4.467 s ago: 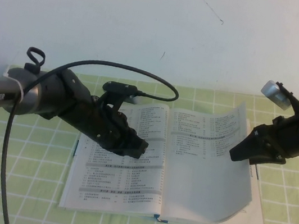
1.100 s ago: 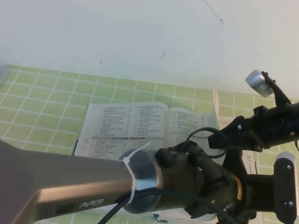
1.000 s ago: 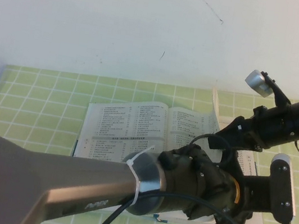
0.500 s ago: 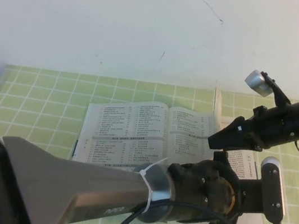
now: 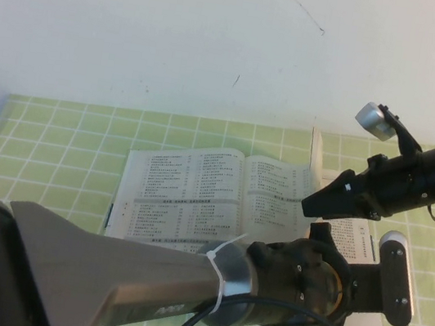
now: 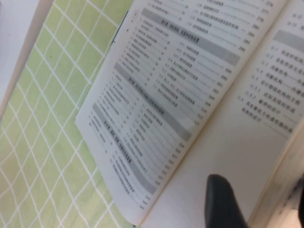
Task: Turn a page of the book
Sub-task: Open the closed book
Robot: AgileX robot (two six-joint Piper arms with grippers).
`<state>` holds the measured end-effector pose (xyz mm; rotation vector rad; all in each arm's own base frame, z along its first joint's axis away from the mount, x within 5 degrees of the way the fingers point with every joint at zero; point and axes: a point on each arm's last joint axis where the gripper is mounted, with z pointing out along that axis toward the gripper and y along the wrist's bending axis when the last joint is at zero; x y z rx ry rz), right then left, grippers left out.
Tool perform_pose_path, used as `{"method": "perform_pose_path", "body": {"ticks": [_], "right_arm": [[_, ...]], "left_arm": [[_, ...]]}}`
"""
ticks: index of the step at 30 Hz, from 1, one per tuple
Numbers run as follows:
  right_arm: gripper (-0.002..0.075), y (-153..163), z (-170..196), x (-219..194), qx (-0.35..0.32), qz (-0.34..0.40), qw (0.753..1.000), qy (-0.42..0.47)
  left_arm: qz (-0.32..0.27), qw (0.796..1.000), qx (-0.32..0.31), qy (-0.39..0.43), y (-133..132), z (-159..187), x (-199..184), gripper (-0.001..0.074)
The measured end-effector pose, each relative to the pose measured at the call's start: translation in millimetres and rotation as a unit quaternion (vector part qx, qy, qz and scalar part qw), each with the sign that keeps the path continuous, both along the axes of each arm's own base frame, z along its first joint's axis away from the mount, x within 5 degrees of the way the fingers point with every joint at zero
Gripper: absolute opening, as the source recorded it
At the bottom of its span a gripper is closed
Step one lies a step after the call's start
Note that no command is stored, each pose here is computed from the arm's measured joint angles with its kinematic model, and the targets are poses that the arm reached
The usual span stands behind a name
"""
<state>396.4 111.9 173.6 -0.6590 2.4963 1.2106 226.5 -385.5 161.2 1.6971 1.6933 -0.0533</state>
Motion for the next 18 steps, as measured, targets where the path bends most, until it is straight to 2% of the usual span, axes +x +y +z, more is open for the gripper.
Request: {"method": "perform_pose_path", "body": {"ticks": [18], "right_arm": [[0.0324,-1.5,-0.7,-2.1,-0.016,0.021,1.000,-0.001]], "left_arm": [[0.018,1.000,0.019,0.015,0.5,-8.5,1.6,-0.0004]]}}
